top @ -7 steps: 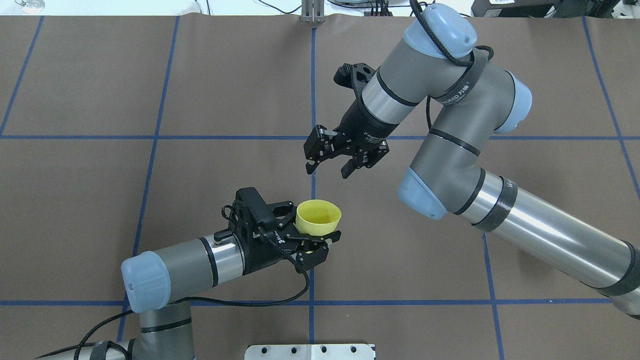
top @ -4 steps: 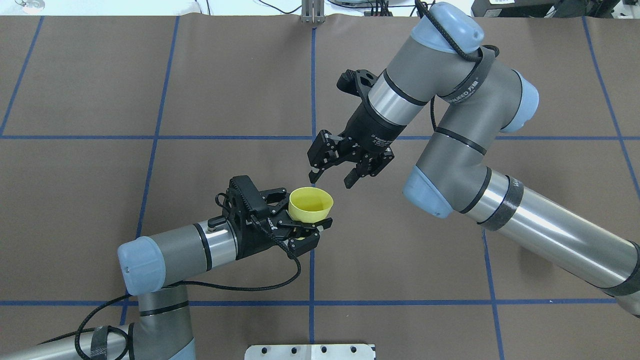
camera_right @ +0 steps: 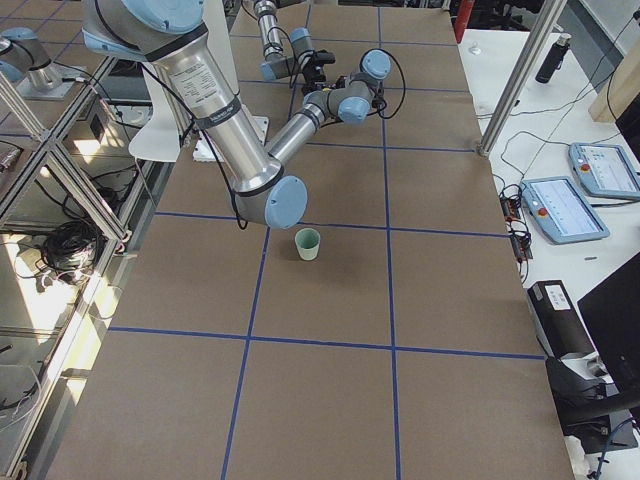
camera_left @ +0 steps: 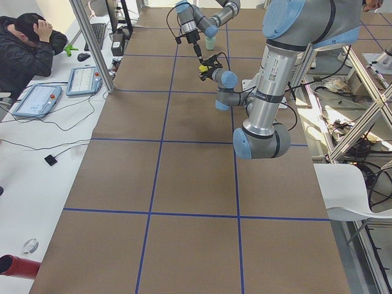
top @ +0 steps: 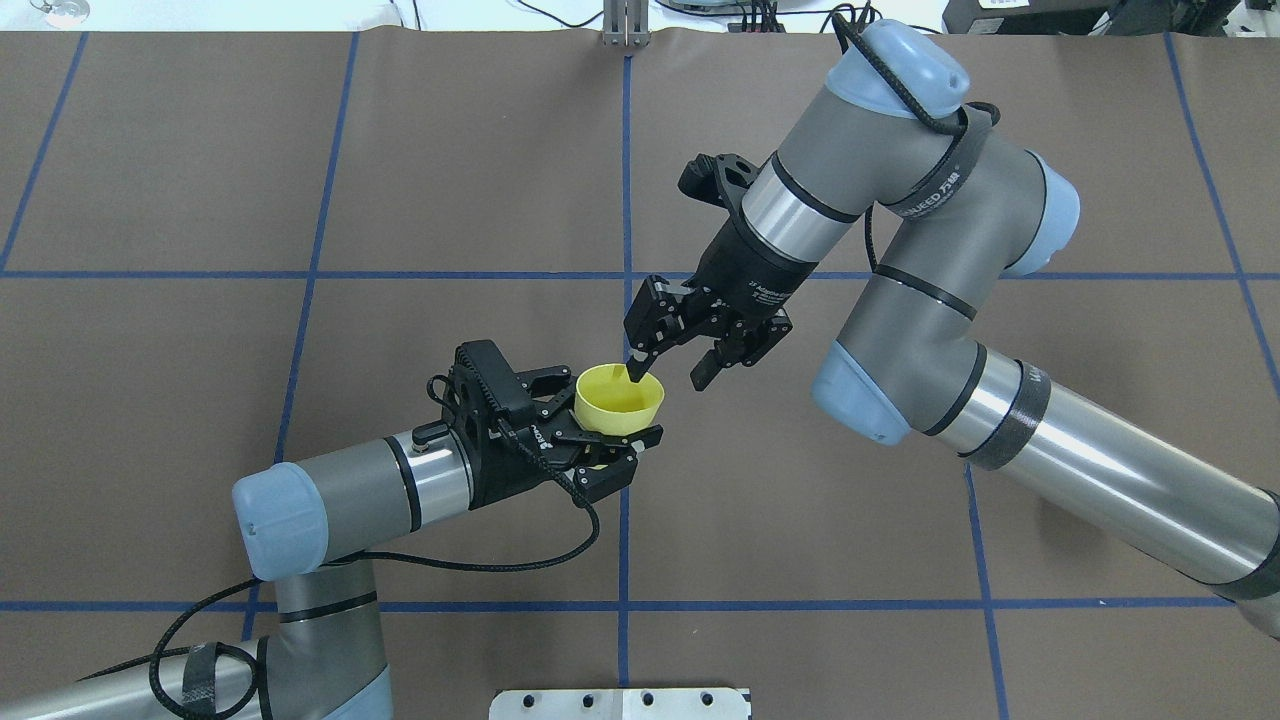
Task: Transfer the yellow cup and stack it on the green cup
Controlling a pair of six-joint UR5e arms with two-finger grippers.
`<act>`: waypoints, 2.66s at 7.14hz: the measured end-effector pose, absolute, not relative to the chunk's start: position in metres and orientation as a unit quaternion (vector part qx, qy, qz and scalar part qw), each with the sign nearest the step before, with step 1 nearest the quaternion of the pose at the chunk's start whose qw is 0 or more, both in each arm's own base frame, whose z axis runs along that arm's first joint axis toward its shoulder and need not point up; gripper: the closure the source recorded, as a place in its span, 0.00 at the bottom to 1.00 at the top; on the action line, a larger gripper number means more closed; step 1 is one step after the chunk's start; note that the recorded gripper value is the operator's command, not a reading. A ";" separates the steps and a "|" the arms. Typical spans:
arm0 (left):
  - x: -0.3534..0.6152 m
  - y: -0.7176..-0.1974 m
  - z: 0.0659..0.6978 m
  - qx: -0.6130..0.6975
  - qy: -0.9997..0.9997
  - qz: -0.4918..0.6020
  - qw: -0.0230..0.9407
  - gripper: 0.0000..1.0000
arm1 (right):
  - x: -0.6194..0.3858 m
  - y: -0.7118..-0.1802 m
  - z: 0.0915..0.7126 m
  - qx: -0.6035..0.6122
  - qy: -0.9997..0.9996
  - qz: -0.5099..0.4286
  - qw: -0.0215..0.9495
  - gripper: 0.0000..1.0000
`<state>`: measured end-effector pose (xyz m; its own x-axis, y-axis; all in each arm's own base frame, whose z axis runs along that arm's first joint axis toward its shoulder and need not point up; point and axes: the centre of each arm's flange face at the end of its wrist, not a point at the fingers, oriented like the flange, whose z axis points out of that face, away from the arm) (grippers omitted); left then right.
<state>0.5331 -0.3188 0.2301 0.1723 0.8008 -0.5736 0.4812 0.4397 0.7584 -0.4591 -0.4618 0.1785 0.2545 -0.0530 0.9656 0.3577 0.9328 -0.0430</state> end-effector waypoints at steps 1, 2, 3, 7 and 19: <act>0.533 -0.319 0.229 0.510 0.629 0.139 0.570 1.00 | -0.465 -0.458 0.180 -0.130 -0.594 -0.134 0.782 0.29; 0.533 -0.319 0.228 0.510 0.630 0.138 0.569 1.00 | -0.469 -0.454 0.182 -0.132 -0.593 -0.136 0.782 0.38; 0.533 -0.319 0.228 0.509 0.630 0.138 0.569 1.00 | -0.471 -0.452 0.183 -0.134 -0.592 -0.137 0.783 0.46; 0.533 -0.319 0.227 0.508 0.632 0.135 0.569 1.00 | -0.475 -0.447 0.187 -0.138 -0.591 -0.141 0.783 0.56; 0.536 -0.313 0.227 0.494 0.644 0.128 0.570 0.00 | -0.472 -0.444 0.185 -0.127 -0.592 -0.139 0.784 1.00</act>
<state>0.5357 -0.3130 0.2265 0.1376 0.7819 -0.6080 0.4896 0.4799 0.7280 -0.4724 -0.4444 0.1852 0.2617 -0.0667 0.9628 0.3678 0.9292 -0.0356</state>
